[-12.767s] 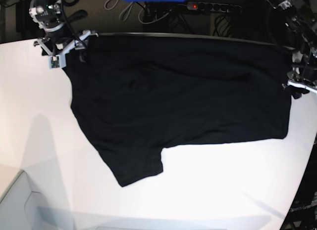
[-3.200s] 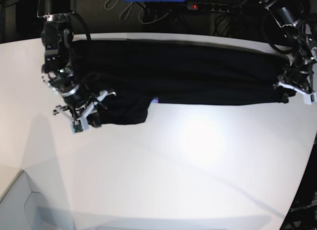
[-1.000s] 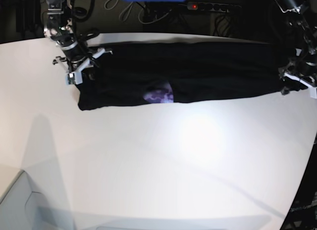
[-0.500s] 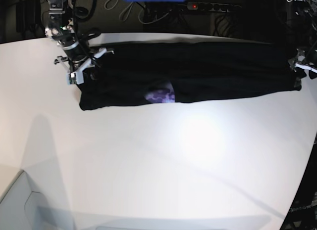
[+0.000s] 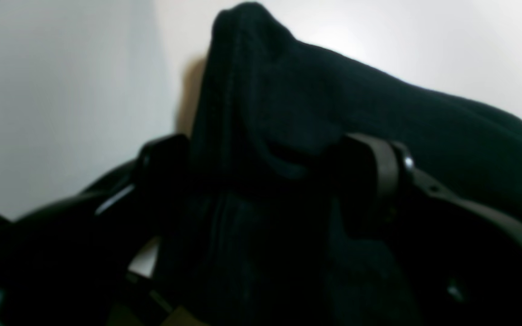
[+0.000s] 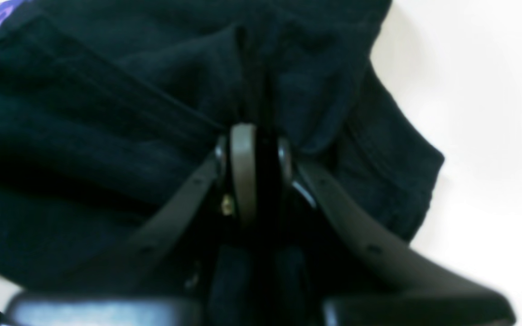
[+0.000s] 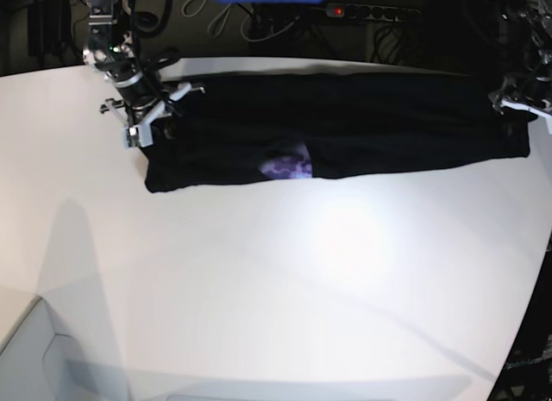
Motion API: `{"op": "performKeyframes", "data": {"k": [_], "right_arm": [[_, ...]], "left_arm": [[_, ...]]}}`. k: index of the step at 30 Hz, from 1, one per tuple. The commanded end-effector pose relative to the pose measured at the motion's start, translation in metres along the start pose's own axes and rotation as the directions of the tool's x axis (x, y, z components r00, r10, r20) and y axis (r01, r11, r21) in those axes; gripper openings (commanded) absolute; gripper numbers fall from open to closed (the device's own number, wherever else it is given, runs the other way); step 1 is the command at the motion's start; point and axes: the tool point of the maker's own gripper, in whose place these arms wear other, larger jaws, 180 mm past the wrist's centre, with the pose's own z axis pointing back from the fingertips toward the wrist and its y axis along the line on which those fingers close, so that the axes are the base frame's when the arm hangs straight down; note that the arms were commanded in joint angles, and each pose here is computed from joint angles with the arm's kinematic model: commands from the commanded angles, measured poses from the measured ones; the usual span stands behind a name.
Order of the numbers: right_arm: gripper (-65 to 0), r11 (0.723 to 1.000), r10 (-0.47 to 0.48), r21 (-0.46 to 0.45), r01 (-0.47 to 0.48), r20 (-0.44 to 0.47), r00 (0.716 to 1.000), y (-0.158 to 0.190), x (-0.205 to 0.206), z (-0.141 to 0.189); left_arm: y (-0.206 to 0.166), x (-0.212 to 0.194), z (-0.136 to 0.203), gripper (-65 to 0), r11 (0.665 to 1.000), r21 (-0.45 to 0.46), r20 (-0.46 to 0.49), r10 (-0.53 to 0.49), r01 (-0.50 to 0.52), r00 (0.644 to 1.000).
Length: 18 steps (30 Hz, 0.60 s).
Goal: Layout the t-shirt on the table in an organized manner, then fold the t-shirt properly
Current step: 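Hold the strip ends with both grippers and pull it taut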
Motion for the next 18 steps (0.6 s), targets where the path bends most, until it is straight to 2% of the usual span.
{"op": "performKeyframes", "data": {"k": [1,10,12,14,18], "right_arm": [[-55.8,1.000,0.015,0.007,-0.014,-0.058,0.998,0.002,-0.010,-0.001],[-55.7,1.000,0.018,0.006,-0.017,-0.057,0.998,0.001,-0.009,-0.001],[-55.7,1.000,0.018,0.006,-0.018,-0.055,0.998,0.001,-0.009,-0.001],[-55.7,1.000,0.019,0.005,-0.019,-0.054,0.998,0.001,-0.008,-0.001],[-55.7,1.000,0.022,0.003,-0.022,-0.053,0.998,-0.001,-0.008,-0.001]], "left_arm": [[0.003,0.012,0.002,-15.9,1.000,0.000,0.027,-0.016,0.016,1.000],[0.007,-0.003,-0.004,-18.5,1.000,0.004,-0.011,0.024,-0.024,1.000],[0.009,-0.012,-0.007,-25.6,0.999,0.008,-0.029,0.049,-0.048,0.998],[0.010,-0.014,-0.008,-36.8,0.998,0.009,-0.032,0.056,-0.055,0.998],[0.006,-0.011,-0.013,-64.4,0.998,0.000,-0.030,0.062,-0.062,0.998]]}}
